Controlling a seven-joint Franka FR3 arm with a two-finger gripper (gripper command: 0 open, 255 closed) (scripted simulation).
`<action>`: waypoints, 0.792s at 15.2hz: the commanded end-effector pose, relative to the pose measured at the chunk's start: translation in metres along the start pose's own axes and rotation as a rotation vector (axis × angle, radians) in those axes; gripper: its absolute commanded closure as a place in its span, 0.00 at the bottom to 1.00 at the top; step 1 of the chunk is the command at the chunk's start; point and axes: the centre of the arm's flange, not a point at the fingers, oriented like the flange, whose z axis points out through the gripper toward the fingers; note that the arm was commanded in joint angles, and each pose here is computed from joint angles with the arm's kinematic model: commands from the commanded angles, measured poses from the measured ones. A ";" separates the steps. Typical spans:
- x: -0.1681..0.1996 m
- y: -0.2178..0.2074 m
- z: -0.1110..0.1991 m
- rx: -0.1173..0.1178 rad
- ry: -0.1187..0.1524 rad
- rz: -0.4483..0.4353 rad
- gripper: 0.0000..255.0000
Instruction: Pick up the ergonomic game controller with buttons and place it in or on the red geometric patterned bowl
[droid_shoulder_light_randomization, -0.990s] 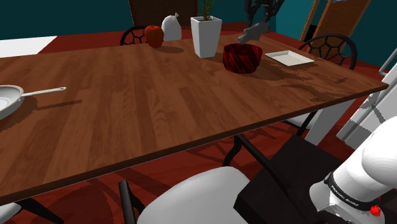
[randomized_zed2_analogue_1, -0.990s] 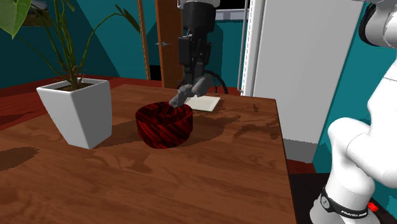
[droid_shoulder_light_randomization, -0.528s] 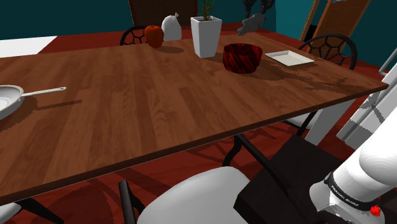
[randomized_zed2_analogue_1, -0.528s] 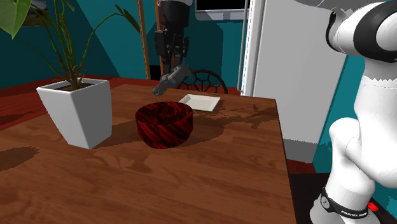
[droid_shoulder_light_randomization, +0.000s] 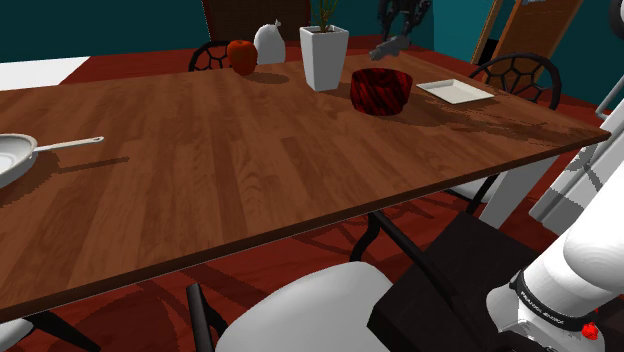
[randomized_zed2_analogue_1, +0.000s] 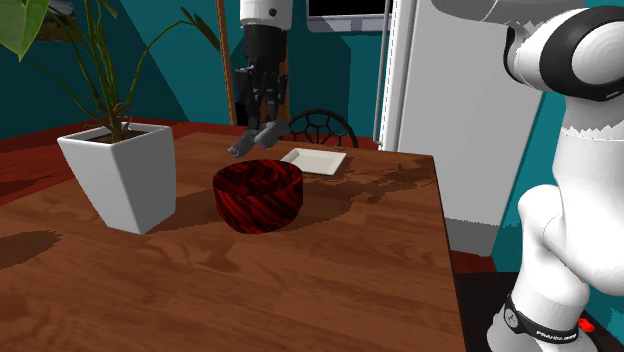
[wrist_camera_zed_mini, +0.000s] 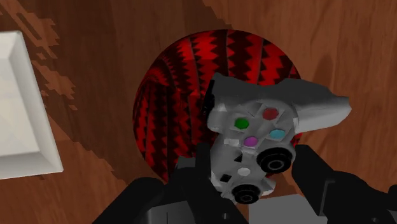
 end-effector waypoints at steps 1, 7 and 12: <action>0.000 0.002 0.010 0.000 0.001 0.000 1.00; -0.002 0.006 0.041 0.000 0.001 0.000 1.00; -0.003 0.010 0.065 0.000 0.001 0.000 1.00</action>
